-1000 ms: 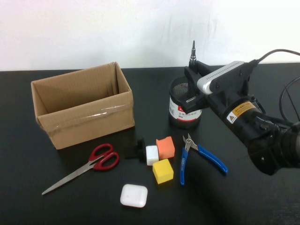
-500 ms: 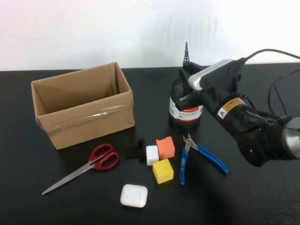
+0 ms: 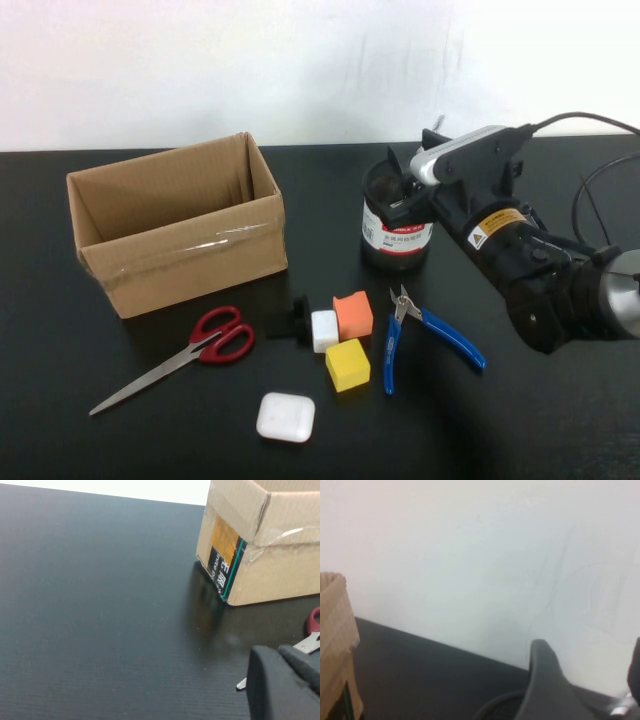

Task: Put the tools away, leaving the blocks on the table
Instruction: Place the picked object into the round holder, then pick up the pliers from the table

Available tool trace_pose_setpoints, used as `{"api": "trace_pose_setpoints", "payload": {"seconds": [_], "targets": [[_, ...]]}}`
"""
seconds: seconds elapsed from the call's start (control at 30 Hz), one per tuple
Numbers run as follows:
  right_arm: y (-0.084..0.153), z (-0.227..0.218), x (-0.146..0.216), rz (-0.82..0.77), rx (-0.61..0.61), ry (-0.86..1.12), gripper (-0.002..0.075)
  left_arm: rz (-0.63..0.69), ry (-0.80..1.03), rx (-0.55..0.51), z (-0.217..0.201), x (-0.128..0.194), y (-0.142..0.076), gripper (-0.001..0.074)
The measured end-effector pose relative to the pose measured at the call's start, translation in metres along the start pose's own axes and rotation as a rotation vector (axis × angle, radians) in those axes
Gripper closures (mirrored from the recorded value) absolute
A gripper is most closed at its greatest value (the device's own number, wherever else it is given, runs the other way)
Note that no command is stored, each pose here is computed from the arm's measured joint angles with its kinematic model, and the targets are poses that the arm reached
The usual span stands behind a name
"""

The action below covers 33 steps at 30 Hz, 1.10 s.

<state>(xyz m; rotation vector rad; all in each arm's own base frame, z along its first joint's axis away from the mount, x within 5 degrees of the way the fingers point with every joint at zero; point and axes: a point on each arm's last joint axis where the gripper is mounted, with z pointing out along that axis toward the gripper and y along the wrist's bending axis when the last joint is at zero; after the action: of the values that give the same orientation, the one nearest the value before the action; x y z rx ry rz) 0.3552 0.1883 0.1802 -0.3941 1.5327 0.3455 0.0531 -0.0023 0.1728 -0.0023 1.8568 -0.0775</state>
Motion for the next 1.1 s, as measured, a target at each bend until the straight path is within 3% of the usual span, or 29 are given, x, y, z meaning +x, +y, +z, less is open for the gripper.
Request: {"api": "trace_pose_setpoints", "payload": {"seconds": [0.2,0.4,0.73,1.1], "targets": [[0.000,0.000,0.000,-0.001,-0.003,0.017,0.0427,0.000,0.000,0.000,0.000,0.000,0.000,0.0739],[0.018,-0.009,-0.033,-0.015,-0.064,-0.001,0.0447,0.000,0.000,0.000,0.000,0.000,0.000,0.0739],[0.043,-0.050,-0.107,-0.086,-0.176,0.083,0.0710,0.000,0.000,0.000,0.000,0.000,0.000,0.0739],[0.035,-0.096,-0.168,-0.065,-0.162,0.078,0.0733,0.000,0.000,0.000,0.000,0.000,0.000,0.0739]]}}
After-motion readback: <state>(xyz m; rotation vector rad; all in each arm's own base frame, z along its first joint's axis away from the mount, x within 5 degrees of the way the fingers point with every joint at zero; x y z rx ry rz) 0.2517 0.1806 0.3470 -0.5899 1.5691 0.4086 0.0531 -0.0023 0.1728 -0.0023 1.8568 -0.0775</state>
